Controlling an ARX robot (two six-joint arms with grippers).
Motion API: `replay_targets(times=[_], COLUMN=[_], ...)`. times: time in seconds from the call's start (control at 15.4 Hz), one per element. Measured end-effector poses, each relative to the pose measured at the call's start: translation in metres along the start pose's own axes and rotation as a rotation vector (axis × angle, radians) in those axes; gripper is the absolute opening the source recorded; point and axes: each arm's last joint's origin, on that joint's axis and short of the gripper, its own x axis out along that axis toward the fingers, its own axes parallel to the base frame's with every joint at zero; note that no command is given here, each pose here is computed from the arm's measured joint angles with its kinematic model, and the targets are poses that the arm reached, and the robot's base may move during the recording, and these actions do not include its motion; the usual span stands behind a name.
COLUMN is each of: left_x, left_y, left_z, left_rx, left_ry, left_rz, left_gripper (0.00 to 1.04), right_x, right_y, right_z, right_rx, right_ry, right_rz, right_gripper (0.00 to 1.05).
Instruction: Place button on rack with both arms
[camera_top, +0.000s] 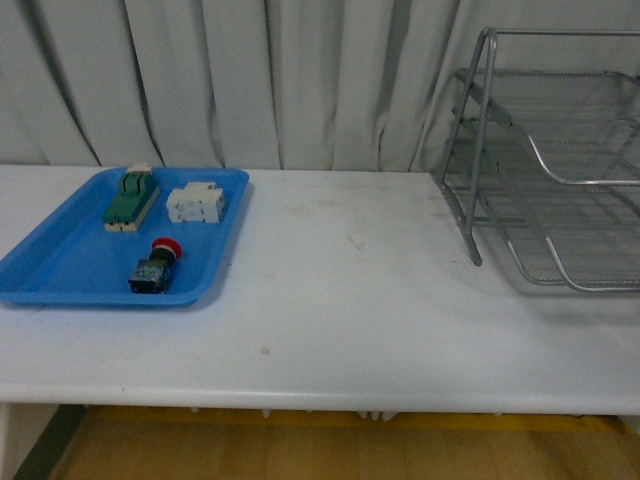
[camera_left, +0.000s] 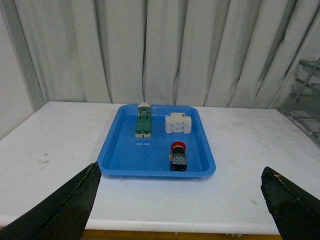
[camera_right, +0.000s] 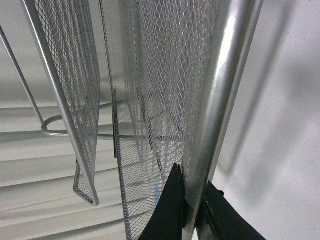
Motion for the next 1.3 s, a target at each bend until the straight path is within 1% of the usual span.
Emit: replay_targets(times=[0.06,0.13,0.26,0.32,0.45,0.52,0.58,0.65,0.78,0.91,1.17,1.23,1.3], left_x=[0.0,0.0,0.0,0.0,0.0,0.0,0.0,0.0,0.0,0.0,0.0,0.0,0.0], left_y=[0.0,0.0,0.0,0.0,0.0,0.0,0.0,0.0,0.0,0.0,0.0,0.0,0.0], left_z=[0.0,0.0,0.0,0.0,0.0,0.0,0.0,0.0,0.0,0.0,0.0,0.0,0.0], left_rx=[0.0,0.0,0.0,0.0,0.0,0.0,0.0,0.0,0.0,0.0,0.0,0.0,0.0], left_ry=[0.0,0.0,0.0,0.0,0.0,0.0,0.0,0.0,0.0,0.0,0.0,0.0,0.0], left_rz=[0.0,0.0,0.0,0.0,0.0,0.0,0.0,0.0,0.0,0.0,0.0,0.0,0.0], left_gripper=[0.98,0.98,0.98,0.98,0.98,0.98,0.98,0.98,0.98,0.98,0.98,0.98,0.98], right_x=[-0.004,-0.007,-0.013,-0.015,-0.021,-0.027,-0.034,-0.036,-0.042,-0.056,-0.091,-0.105,-0.117], right_y=[-0.002,-0.004,-0.009,-0.011,-0.016,-0.016,-0.016,-0.012,-0.001,0.02,0.032,0.037,0.048], right_z=[-0.001,0.0,0.0,0.0,-0.002,-0.002,-0.002,-0.001,-0.001,-0.002,-0.011,-0.015,-0.023], right_rx=[0.006,-0.003,-0.041,-0.041,-0.024,-0.009,0.007,0.008,0.016,0.0,0.015,-0.002,-0.122], right_ry=[0.0,0.005,-0.005,-0.007,-0.013,-0.024,-0.038,-0.046,-0.057,-0.068,-0.072,-0.072,-0.107], right_rz=[-0.008,-0.012,-0.04,-0.051,-0.081,-0.097,-0.107,-0.1,-0.079,-0.028,-0.013,-0.007,-0.04], right_gripper=[0.04,0.07,0.36,0.47,0.74,0.9,1.0,0.98,0.98,0.98,0.98,0.97,0.89])
